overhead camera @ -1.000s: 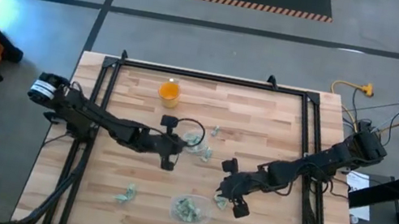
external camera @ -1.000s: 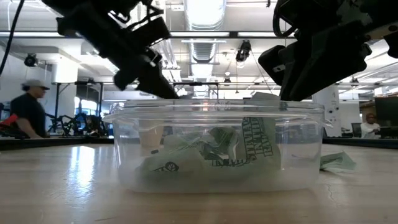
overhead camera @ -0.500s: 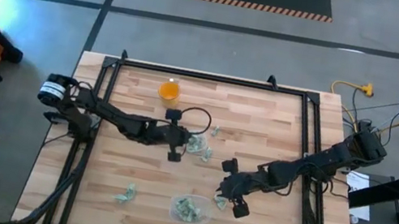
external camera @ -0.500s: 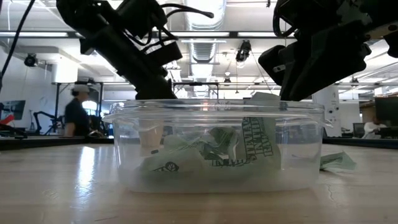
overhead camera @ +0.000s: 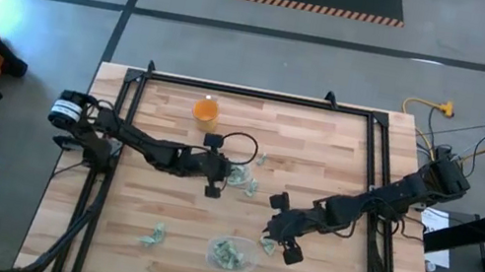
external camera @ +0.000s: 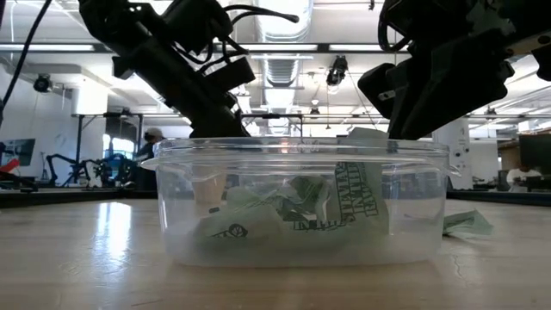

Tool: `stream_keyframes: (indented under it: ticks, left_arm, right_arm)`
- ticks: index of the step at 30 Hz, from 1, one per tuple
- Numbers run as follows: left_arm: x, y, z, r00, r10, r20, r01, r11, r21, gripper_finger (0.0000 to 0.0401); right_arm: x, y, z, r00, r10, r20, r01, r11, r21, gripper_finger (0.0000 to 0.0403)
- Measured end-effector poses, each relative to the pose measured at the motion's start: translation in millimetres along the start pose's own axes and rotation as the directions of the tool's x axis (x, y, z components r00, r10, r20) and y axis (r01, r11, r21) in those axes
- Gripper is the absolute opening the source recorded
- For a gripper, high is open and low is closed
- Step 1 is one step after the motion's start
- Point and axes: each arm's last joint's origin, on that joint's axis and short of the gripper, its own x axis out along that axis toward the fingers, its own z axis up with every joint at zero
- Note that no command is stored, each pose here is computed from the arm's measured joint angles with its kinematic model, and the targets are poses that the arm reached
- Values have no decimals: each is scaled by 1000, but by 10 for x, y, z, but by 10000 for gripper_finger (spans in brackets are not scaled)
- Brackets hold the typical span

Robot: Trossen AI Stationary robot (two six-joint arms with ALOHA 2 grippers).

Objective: Pick and place Stevia / Truvia into bins
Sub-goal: Put the white stevia packet into the bottom transparent bin, then put the white stevia packet into the top transparent bin

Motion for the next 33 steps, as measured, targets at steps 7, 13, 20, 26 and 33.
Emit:
stream_keyframes:
  ticks: [7, 13, 20, 26, 33]
  left_arm:
    - [-7, 4, 3, 1000, 0, 1, 0, 1000, -1, 117]
    - [-109, 18, 78, 999, -4, 38, 5, 999, -35, 130]
    - [-394, -58, 179, 995, -53, 78, 54, 998, -9, 131]
    - [-747, -128, 220, 989, -118, 93, 123, 991, -44, 131]
    - [-1019, -303, 196, 976, -200, 84, 205, 978, -50, 130]
  right_arm:
    - [3, -18, -22, 998, -62, -11, 62, 998, -1, 59]
    - [-11, -170, -140, 913, -400, -83, 396, 917, -56, 59]
    - [-35, -643, -207, 868, -476, -144, 471, 880, -68, 59]
    - [-114, -1188, -276, 907, -400, -129, 399, 916, -37, 59]
    - [-264, -1665, -380, 933, -356, -52, 352, 933, -80, 91]
